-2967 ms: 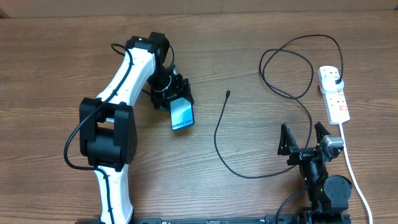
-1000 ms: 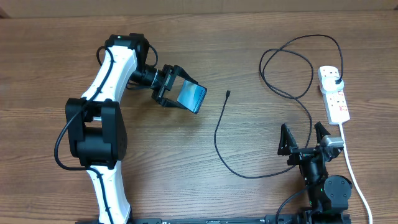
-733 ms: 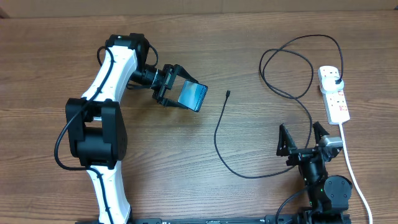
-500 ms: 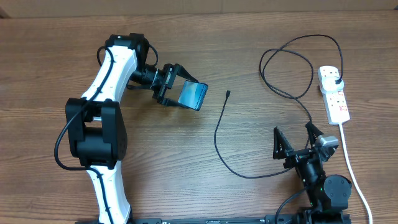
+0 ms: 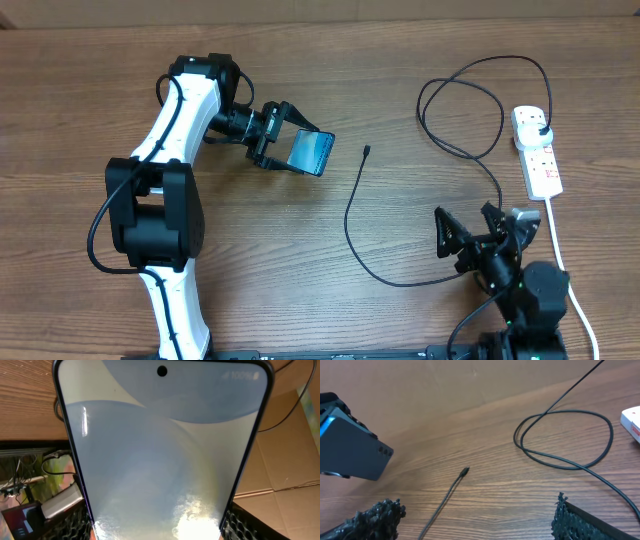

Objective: Plug charger to phone and switch on socket
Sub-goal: 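Move the right gripper forward toward the held phone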

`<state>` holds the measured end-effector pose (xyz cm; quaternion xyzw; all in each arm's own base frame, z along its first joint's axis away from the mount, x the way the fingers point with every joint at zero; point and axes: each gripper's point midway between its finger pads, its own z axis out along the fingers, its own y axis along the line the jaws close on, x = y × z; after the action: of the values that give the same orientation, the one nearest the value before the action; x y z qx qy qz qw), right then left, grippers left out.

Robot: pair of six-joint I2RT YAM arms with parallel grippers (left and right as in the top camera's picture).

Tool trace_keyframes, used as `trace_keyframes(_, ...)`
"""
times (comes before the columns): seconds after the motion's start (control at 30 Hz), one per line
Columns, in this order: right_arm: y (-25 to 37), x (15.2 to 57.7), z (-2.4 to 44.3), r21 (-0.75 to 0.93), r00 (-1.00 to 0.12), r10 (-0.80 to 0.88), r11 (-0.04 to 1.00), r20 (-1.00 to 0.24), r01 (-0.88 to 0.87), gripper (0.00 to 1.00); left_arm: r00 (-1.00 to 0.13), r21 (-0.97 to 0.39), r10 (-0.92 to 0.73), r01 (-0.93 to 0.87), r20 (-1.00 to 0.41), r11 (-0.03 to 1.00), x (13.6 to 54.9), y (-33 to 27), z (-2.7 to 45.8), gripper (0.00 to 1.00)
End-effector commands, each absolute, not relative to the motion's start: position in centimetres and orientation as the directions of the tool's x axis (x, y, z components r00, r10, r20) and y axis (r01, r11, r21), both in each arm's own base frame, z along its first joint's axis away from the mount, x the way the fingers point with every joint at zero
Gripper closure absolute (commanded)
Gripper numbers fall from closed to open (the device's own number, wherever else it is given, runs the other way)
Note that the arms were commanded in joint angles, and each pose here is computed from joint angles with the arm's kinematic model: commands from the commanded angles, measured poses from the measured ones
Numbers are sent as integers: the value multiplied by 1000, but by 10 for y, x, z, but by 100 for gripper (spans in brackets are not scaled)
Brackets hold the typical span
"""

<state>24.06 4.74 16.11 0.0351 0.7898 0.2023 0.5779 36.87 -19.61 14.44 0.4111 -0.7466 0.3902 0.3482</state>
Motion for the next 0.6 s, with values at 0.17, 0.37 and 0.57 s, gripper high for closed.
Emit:
trace_keyframes(0.17, 48, 247, 187, 390, -445, 297, 911, -845, -133, 0, -416, -318, -306, -891, 856, 324, 375, -199, 158, 33)
trace_keyframes(0.37, 53, 250, 191, 421, -556, 295, 901, -777, -110, 0, -417, -318, -306, -891, 856, 325, 375, -199, 158, 32)
trace_keyframes(0.57, 53, 251, 192, 433, -656, 297, 900, -694, -51, 0, -417, -317, -306, -891, 856, 325, 375, -199, 158, 32)
